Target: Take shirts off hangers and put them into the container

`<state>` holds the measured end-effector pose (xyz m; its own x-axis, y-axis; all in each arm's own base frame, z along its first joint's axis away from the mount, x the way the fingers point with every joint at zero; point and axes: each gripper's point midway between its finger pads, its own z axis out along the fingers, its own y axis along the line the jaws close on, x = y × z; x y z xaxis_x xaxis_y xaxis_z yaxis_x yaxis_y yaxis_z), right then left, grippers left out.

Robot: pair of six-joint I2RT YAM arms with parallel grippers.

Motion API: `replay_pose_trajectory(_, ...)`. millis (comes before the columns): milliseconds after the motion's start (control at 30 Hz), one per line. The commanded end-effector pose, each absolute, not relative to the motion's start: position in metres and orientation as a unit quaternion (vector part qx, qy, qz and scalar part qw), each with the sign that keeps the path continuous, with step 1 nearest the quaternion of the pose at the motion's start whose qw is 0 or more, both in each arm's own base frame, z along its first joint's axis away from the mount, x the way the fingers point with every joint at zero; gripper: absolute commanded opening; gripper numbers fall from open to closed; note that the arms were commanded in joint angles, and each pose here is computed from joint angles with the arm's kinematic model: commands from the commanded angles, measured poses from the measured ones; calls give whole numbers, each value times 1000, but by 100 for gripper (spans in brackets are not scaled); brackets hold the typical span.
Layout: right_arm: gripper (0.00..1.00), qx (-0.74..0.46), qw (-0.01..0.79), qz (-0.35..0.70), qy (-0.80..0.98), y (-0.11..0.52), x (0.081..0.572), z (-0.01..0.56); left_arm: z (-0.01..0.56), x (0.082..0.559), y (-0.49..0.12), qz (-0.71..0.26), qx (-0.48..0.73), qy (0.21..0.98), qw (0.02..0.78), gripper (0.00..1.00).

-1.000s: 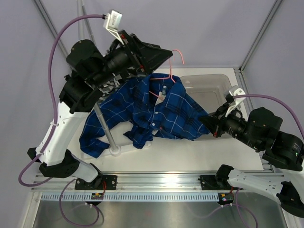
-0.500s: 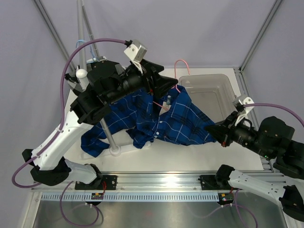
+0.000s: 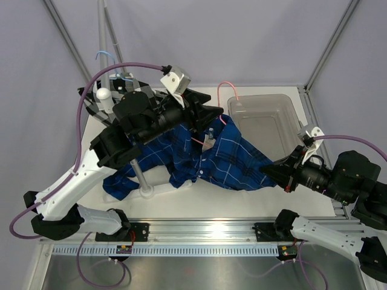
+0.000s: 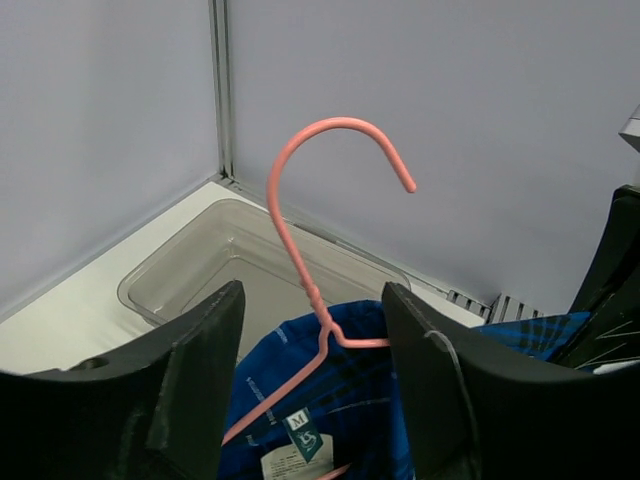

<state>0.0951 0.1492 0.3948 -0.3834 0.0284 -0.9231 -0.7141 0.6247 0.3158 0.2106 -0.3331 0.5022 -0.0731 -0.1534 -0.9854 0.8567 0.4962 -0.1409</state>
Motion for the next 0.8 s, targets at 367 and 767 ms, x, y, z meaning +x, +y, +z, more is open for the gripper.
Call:
replay_pose_trajectory(367, 0, -235, 532, 397, 710, 153, 91, 425, 485, 234, -329, -334, 204, 664, 638, 53)
replay_pose_trajectory(767, 0, -236, 540, 393, 706, 151, 92, 427, 469, 232, -342, -342, 209, 676, 619, 26)
